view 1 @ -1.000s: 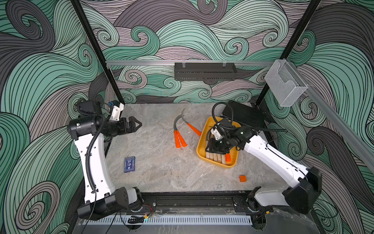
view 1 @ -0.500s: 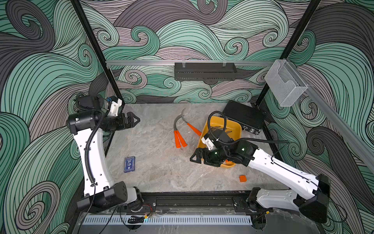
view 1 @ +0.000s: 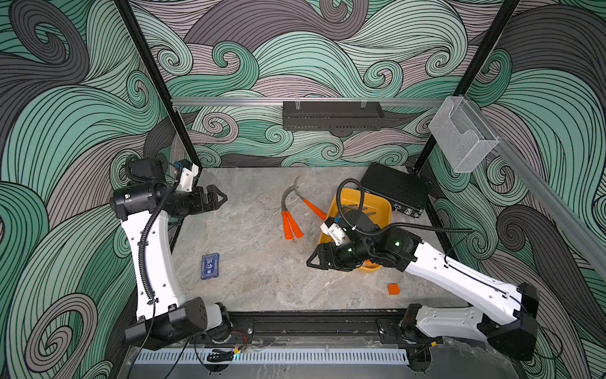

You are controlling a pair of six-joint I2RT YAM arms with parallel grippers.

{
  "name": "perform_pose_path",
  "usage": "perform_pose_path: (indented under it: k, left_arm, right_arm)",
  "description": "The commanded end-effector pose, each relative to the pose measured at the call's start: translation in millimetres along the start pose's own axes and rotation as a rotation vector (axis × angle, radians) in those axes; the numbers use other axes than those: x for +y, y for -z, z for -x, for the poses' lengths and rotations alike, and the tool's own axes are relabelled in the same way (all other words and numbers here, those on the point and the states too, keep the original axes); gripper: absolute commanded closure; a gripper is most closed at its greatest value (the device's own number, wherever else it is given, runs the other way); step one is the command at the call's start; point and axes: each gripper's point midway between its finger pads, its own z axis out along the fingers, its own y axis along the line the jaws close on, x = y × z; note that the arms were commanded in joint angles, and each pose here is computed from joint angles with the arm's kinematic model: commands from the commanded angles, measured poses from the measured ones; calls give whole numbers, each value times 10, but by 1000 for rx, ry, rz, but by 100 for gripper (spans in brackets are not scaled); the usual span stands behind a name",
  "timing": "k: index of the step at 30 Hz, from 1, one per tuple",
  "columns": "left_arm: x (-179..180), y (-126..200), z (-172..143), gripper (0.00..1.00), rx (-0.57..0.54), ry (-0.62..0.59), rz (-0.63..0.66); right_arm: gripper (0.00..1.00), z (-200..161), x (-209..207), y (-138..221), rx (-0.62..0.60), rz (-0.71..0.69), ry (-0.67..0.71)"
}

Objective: Put small sickles into storage boxes
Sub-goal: Pick up the sickle at the center of the board.

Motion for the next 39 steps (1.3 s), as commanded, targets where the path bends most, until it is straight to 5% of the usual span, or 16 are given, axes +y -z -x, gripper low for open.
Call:
perform_pose_path:
  k: [1,10,13,15,23,39]
  left_arm:
    - [-76,67,40,1,-34,-17,-23]
    - [-123,73,-125,10,8,-33,-43]
    - [-121,90,-220,24,21,-58,-28]
    - [-91,82,-276,33,27,-69,-9]
    - [-38,103,-370,7,42,-63,33]
    - [-117,157,-304,1,30,-12,5]
  right_arm:
    - [27,85,-141,25,11,-117,117]
    - [51,454,-433,-122,27,-221,129]
    - [82,529,-448,-135,69,-212,150]
    - [89,558,-459,-151,96,-201,141]
    - [66,768,-442,-191,106,-226,156]
    - [53,1542,-751,-800,175,-485,245]
